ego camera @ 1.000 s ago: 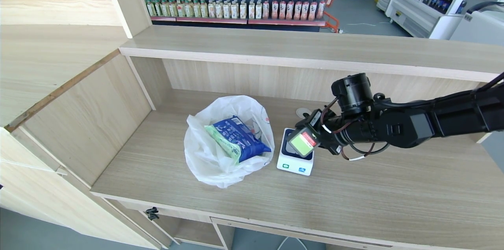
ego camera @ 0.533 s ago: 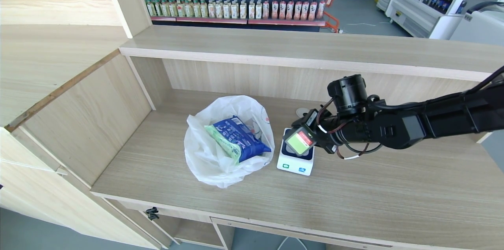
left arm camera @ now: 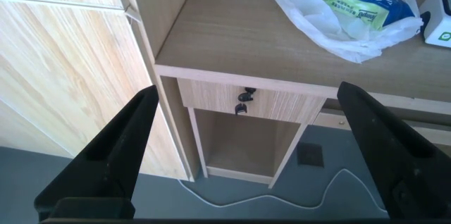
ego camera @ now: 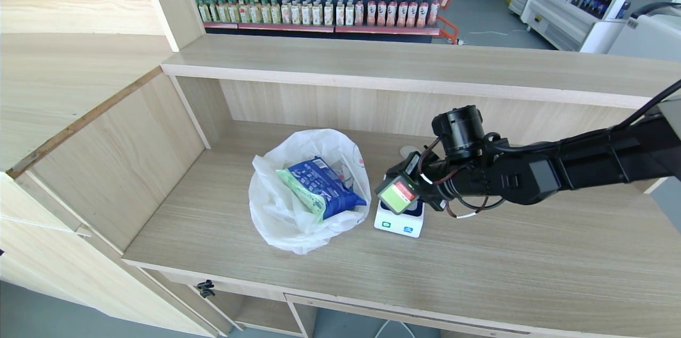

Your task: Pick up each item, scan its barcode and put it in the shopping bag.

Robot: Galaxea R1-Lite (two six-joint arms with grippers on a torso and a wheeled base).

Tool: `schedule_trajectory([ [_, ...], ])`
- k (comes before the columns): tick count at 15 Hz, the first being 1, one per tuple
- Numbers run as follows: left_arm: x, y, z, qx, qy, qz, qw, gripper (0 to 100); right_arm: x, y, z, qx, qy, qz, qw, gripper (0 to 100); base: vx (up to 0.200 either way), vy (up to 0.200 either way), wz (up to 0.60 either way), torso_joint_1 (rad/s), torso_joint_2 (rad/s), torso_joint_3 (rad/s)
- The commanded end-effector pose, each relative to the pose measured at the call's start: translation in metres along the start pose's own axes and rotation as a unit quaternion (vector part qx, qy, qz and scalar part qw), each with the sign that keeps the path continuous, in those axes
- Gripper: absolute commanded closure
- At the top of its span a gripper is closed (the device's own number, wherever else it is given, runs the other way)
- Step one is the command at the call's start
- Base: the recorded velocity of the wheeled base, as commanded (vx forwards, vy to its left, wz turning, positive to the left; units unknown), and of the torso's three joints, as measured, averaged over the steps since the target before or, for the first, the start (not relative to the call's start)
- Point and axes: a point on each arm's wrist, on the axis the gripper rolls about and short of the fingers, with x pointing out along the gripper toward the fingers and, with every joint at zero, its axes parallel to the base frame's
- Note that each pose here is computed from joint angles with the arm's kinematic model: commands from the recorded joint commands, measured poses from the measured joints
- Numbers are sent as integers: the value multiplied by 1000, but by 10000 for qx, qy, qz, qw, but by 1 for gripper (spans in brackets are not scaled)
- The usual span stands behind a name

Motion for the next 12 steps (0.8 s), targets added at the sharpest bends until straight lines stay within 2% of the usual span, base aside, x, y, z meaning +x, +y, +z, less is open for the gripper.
schedule_trajectory([
  [1, 0, 0, 0, 0, -2, 0, 10000, 0, 1, 0, -2, -8, 21, -2, 10000, 100, 0, 0, 0, 0, 0, 0],
  [5, 0, 0, 0, 0, -2, 0, 10000, 0, -5, 4, 2, -137, -48, 63, 9999, 100, 0, 0, 0, 0, 0, 0],
  [7, 0, 0, 0, 0, -10, 0, 10000, 0, -46, 19, 26, -967, -663, 258, 9928, 100, 0, 0, 0, 0, 0, 0],
  [9, 0, 0, 0, 0, -2, 0, 10000, 0, -99, 24, 43, -2105, -1189, 379, 9696, 100, 0, 0, 0, 0, 0, 0],
  [11, 0, 0, 0, 0, -10, 0, 10000, 0, -141, 18, 47, -3586, -1533, 256, 9205, 100, 0, 0, 0, 0, 0, 0],
  [12, 0, 0, 0, 0, -2, 0, 10000, 0, -149, 16, 45, -3876, -1604, 218, 9075, 100, 0, 0, 0, 0, 0, 0],
])
